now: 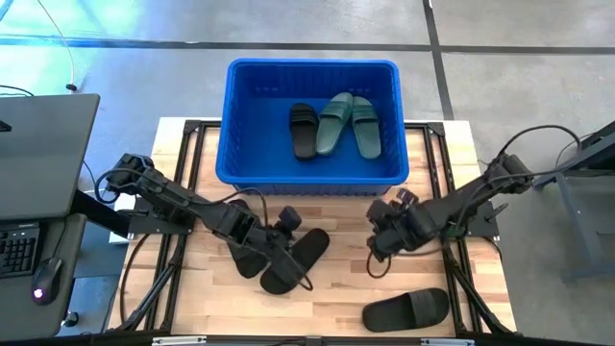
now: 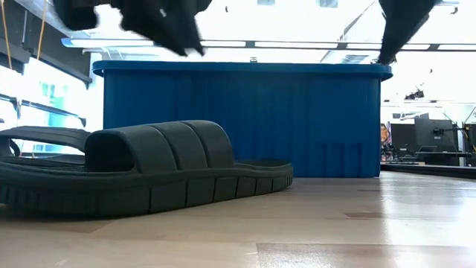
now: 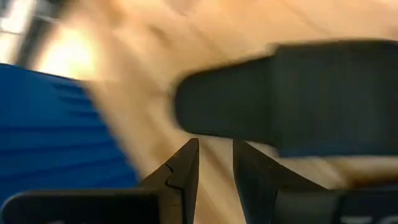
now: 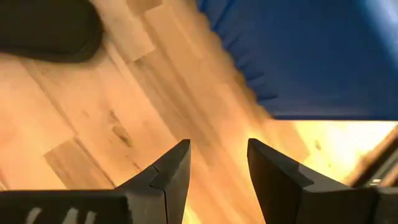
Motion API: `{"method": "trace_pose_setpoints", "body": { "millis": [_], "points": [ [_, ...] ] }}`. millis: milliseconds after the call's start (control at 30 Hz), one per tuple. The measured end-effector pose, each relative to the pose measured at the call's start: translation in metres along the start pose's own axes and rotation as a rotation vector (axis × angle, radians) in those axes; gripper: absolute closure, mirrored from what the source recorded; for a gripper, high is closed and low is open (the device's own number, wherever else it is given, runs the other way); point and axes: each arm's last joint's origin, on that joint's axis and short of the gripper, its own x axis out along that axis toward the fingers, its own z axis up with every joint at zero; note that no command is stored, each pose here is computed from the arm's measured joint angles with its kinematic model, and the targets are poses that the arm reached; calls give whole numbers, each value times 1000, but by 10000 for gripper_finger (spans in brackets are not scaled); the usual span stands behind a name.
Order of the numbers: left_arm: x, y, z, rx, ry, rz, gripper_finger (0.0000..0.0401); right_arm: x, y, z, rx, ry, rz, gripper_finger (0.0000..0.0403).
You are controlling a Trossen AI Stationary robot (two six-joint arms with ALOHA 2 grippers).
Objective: Pick and place slides into bin
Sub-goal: Put the middle black slide into the blue container
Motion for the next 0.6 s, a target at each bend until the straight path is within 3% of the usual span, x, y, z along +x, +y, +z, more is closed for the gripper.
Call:
{"method": "trace_pose_setpoints", "body": {
  "millis": [233, 600],
  "points": [
    [2, -16, -5, -13, -91, -321, 316, 18, 16, -19, -36, -116, 18, 254],
    [1, -16, 5, 143, -217, -298, 316, 19, 17, -17, -72, -171, 5, 254]
  ]
}}
